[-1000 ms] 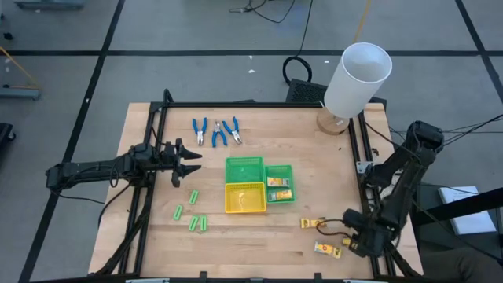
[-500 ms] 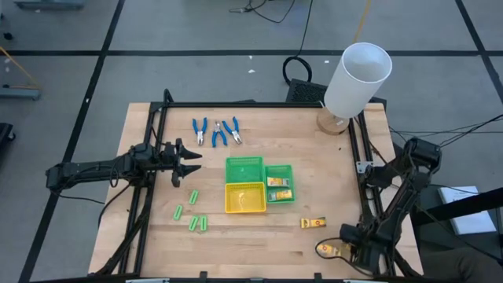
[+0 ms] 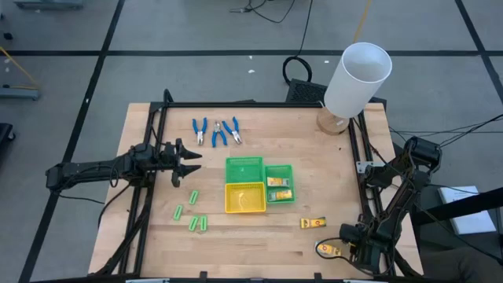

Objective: Pick & Place School Supplies
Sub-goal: Put the yellow crayon box into the right green bin

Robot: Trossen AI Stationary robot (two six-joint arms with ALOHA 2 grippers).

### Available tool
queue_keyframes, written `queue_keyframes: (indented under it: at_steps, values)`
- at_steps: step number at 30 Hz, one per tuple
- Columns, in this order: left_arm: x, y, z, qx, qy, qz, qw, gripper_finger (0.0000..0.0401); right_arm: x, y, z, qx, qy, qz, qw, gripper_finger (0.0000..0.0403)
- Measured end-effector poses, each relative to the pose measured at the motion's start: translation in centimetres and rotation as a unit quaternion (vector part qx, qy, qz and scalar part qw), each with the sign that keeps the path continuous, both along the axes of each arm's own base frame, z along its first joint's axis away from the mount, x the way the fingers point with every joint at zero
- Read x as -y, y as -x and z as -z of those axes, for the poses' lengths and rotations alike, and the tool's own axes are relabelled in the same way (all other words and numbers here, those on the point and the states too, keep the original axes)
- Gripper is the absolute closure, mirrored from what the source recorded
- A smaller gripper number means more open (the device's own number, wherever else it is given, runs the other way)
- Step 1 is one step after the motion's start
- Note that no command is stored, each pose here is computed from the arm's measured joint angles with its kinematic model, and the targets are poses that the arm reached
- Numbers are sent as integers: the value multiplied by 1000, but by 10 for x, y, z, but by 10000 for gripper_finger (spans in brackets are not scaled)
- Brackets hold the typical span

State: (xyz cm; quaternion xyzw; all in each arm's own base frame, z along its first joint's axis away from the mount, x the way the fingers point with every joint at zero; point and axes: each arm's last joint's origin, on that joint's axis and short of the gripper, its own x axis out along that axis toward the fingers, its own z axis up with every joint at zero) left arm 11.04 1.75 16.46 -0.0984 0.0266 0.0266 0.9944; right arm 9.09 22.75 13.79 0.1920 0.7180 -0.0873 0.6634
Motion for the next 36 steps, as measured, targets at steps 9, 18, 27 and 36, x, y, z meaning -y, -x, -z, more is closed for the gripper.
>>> queue_keyframes:
  at_steps: [9,18,27,36]
  values:
    - [0,0,0,0,0,0,1000,187,16,2,11,36,67,6,997,245]
    - [0,0,0,0,0,0,1000,187,34,-6,20,53,110,41,992,248]
    - [0,0,0,0,0,0,1000,187,35,-11,14,80,90,35,992,248]
    - [0,0,0,0,0,0,1000,187,38,-14,-2,144,72,29,987,263]
